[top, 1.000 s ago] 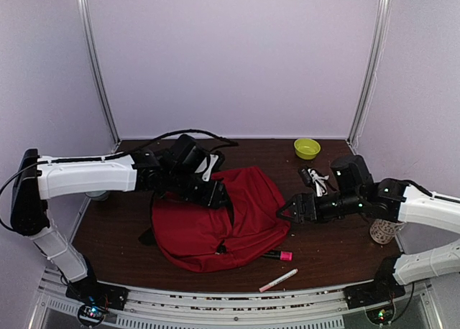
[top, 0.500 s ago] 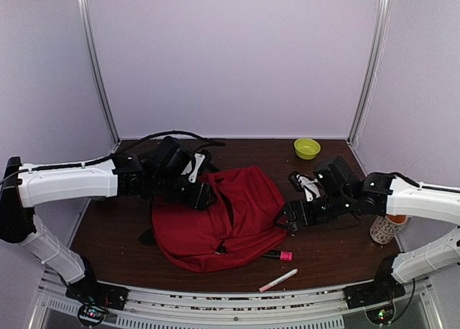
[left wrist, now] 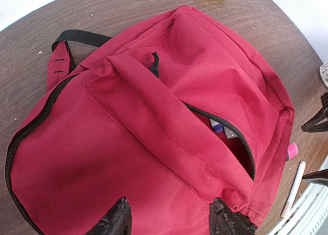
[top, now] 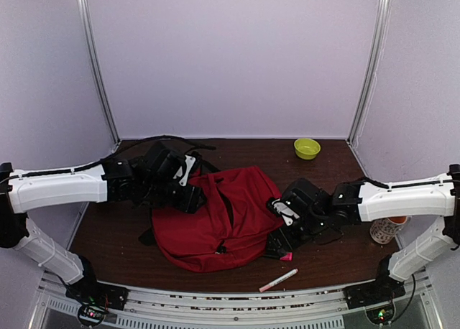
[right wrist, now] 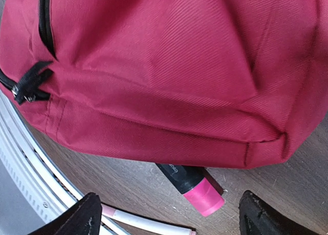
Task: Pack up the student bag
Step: Pick up the pen from the center of the board.
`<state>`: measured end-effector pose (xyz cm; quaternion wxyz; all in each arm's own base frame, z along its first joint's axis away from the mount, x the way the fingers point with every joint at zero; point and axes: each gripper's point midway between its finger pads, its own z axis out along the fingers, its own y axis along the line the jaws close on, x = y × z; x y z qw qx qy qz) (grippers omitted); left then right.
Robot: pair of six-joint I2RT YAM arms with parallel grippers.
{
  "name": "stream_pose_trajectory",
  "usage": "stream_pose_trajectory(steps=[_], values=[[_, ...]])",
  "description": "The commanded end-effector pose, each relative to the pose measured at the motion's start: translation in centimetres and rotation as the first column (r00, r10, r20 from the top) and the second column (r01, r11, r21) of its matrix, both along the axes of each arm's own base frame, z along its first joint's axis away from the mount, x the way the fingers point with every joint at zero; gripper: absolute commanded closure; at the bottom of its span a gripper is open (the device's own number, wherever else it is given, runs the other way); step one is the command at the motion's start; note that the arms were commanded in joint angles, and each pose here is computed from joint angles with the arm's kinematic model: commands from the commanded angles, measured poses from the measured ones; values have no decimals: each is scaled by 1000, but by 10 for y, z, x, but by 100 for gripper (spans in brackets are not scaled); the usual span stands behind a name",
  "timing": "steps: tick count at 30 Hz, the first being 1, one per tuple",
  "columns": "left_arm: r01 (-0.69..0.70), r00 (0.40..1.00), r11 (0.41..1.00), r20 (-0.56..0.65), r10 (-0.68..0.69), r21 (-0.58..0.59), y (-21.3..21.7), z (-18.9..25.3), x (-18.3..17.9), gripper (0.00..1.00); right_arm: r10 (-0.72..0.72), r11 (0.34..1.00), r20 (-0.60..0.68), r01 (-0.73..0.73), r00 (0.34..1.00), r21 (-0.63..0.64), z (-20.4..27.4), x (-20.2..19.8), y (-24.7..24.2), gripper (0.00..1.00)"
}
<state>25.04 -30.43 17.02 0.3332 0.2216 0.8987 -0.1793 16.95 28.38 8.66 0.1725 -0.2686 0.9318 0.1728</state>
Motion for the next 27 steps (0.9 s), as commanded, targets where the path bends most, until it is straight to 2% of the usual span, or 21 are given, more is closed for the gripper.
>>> stream_pose_trajectory(steps=[1,8,15,27], values=[[-7,999,1000,41,7,5,5,5,3,47,38,997,42,-35,998,-72,-10,3,1,10],[-9,1000,1000,29,9,21,7,-3,2,47,70,992,12,-68,997,-104,-36,-1,7,23],[0,1000,1000,13,-1,27,3,-10,2,47,82,984,-2,-81,997,-158,-59,-5,4,28],[8,1000,999,3,-8,31,-1,-14,3,47,98,971,-15,-99,995,-219,-80,-21,-7,48]])
